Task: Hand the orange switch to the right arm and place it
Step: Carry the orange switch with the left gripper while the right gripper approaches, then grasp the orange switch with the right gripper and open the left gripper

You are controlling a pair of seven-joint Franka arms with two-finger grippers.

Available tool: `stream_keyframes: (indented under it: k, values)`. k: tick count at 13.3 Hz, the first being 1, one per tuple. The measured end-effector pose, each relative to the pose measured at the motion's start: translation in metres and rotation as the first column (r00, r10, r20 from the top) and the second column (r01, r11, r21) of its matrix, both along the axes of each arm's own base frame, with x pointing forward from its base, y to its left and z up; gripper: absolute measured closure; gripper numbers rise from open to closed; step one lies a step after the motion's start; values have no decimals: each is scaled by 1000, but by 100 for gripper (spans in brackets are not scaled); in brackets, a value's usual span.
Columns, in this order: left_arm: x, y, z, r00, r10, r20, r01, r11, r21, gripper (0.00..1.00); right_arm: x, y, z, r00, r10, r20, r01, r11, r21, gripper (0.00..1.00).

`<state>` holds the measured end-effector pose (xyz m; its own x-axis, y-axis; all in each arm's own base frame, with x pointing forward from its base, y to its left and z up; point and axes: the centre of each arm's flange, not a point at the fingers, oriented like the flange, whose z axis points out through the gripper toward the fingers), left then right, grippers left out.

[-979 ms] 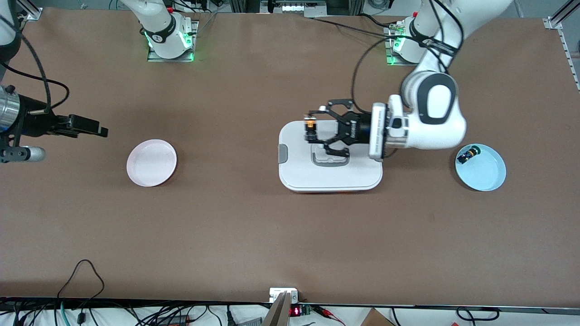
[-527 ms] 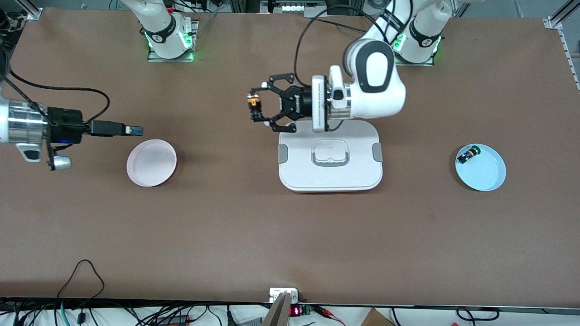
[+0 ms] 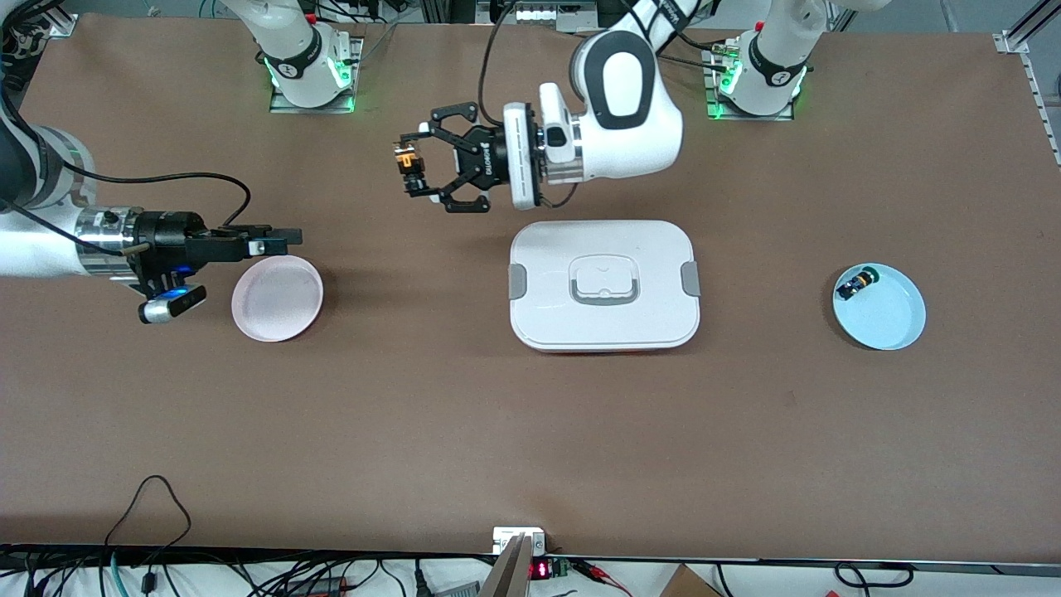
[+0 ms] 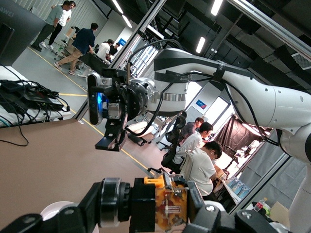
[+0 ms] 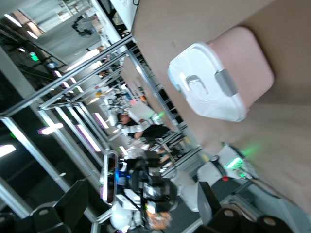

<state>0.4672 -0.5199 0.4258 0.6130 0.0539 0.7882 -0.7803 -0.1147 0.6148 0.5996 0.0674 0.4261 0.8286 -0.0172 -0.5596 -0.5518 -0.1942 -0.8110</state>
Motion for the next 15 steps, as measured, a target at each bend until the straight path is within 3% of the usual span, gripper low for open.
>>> stream_keyframes:
  k: [8, 12, 15]
  values:
    - [13, -23, -11, 1000, 16, -8, -16, 1000, -6, 28, -25, 51, -12, 989, 120, -85, -116, 992, 50, 0]
    - [13, -23, -11, 1000, 18, -8, -18, 1000, -5, 28, -33, 63, -11, 985, 135, -104, -130, 990, 58, 0]
    - [13, -23, -11, 1000, 18, -8, -18, 1000, -5, 28, -34, 72, -2, 980, 131, -151, -118, 989, 88, 0]
